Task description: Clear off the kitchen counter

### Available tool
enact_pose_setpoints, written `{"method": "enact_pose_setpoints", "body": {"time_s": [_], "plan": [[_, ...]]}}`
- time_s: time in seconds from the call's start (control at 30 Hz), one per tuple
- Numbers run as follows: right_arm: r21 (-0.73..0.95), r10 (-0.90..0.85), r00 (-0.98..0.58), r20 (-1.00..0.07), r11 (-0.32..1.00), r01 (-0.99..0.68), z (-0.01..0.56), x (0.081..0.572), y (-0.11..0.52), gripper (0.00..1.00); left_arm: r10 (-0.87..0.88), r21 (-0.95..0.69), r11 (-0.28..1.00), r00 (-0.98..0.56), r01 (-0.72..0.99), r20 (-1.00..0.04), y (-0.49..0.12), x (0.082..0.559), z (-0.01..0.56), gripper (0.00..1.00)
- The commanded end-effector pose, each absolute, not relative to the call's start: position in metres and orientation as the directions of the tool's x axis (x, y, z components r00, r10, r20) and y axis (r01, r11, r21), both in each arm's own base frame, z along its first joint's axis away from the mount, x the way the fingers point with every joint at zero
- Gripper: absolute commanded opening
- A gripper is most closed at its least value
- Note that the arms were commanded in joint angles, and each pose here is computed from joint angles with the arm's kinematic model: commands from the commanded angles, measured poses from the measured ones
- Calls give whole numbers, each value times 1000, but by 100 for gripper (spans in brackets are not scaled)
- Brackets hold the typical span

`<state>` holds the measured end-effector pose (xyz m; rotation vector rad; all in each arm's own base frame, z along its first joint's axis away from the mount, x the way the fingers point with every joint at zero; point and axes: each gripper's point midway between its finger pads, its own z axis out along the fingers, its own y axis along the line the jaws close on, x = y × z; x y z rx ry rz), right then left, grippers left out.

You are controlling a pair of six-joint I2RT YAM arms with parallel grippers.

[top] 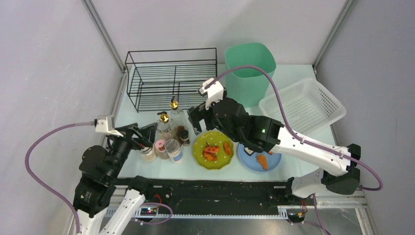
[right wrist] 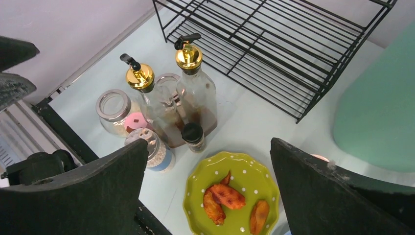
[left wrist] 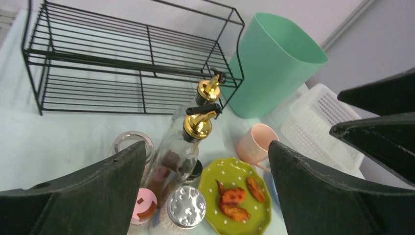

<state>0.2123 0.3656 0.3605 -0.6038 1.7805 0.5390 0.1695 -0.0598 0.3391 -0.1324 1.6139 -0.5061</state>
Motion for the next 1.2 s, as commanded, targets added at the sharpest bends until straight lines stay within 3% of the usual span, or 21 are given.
{"method": "enact_pose_setpoints", "body": {"time_s": [0.0,0.4,1.17], "plan": [[83,-67,-226,-972,800,-595,375,215,357,100,-372,-420,871,-219,255,-902,-76,168,318,98],[105,-86,-256,-963,755,-647,352,191,315,97,-297,-389,899,-373,203,-879,-86,191,260,98],[231,-128,-397,-909,638,-735,282,143,317,93,-217,-252,963,-277,96,-936,-83,244,281,98]]}}
